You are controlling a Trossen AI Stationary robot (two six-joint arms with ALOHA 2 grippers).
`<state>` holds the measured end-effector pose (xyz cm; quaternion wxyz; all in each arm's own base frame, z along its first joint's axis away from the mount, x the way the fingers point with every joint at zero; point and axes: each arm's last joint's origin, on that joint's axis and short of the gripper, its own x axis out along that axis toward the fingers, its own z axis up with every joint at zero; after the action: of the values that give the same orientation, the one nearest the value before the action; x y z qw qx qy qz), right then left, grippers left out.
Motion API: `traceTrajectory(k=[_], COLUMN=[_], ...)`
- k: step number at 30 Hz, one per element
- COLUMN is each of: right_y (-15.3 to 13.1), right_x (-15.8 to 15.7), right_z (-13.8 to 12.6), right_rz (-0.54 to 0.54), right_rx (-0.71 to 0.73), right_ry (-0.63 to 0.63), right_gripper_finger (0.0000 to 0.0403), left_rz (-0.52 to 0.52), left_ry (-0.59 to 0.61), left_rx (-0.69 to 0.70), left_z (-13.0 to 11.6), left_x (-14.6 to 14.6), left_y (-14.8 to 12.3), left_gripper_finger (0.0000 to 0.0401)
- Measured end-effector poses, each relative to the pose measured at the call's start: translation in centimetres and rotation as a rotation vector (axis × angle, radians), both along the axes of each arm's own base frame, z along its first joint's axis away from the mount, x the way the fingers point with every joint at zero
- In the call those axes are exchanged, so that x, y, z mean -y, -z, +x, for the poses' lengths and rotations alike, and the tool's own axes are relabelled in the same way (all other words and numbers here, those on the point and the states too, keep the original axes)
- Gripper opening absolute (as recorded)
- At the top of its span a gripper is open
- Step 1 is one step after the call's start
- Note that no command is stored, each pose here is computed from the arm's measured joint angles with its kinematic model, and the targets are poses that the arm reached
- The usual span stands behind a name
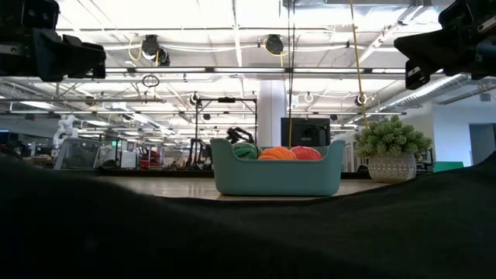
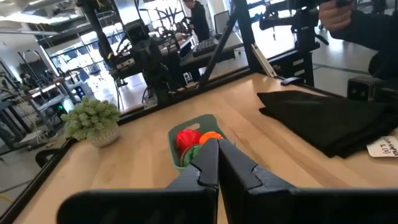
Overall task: Pick and placing Produce into tupperware
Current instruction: Return to Home Position
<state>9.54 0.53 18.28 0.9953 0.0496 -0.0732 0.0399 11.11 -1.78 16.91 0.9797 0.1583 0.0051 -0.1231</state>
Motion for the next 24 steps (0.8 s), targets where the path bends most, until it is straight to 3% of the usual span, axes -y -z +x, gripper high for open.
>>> traceTrajectory(k=[24], right_y=[-0.76], right_x=[0.01], right_z=[-0.15], right_rz=[-0.026], right_rx=[0.083], right_ry=[0.007], right_gripper_finger=[0.0000], left_rz=[-0.111], left_ry=[-0.048], left_rx=[-0.033], left_z=[0.04], left_x=[-0.12], left_y=[0.07], left_gripper_finger=[0.0008])
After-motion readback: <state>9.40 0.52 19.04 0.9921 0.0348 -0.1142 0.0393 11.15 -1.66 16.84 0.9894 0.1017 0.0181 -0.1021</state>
